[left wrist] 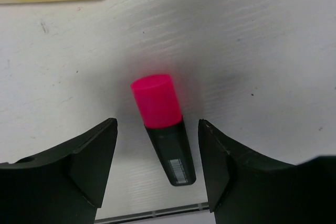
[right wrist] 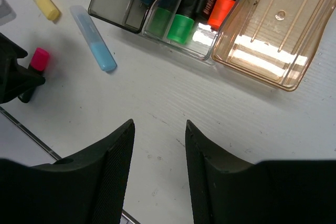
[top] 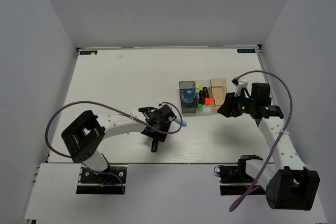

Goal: Sort the stationery into containers
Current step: Grab a piece of stationery with the left arm, then place the stationery into the container, then grab a piece of stationery with the right arm, then place the stationery into the container, then grab a piece of stationery with the left arm, then place the stationery into the container

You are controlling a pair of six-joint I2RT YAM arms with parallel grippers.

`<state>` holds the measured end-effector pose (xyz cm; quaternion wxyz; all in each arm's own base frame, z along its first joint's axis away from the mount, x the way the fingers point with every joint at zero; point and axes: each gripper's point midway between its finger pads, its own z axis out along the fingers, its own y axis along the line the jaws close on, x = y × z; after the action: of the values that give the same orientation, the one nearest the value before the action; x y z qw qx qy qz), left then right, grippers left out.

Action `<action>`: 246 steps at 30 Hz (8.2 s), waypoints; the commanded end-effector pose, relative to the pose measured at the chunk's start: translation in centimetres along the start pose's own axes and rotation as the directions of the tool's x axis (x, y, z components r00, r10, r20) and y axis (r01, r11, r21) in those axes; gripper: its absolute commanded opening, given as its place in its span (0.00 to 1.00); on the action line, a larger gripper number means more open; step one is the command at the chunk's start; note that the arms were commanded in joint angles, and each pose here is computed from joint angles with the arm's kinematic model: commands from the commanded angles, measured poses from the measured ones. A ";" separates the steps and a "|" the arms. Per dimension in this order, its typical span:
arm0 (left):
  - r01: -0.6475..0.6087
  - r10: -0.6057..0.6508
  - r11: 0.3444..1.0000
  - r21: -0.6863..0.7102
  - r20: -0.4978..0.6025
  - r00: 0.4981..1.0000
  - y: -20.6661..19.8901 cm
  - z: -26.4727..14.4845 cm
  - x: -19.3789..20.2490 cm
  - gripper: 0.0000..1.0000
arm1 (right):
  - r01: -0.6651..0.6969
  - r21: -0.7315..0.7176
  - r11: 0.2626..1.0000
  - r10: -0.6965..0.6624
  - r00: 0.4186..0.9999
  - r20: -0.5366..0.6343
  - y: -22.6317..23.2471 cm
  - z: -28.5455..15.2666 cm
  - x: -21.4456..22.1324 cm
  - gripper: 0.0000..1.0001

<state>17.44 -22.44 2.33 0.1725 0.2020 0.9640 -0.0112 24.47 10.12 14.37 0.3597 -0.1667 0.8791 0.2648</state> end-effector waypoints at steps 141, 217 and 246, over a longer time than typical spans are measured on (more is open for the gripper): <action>0.493 -0.531 0.847 0.200 0.367 0.764 14.4 -9.8 3.9 0.99 | 0.608 -0.406 0.682 -0.720 0.462 -0.518 14.8 17.5 5.5 0.00; 0.909 -0.939 0.335 -0.247 -0.005 0.344 7.2 4.3 -7.7 0.74 | 0.030 0.224 0.974 -0.046 0.997 0.063 -1.5 0.2 -8.4 0.60; 0.326 -0.399 0.908 0.264 0.310 0.863 -6.8 -9.3 -20.3 0.00 | 0.003 0.209 0.978 -0.041 0.983 0.177 -1.2 -3.8 -6.7 0.64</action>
<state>27.45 -32.56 13.09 0.2562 -0.0230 0.9605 -0.1060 27.33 8.29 19.93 0.4251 -0.1226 0.8748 0.1976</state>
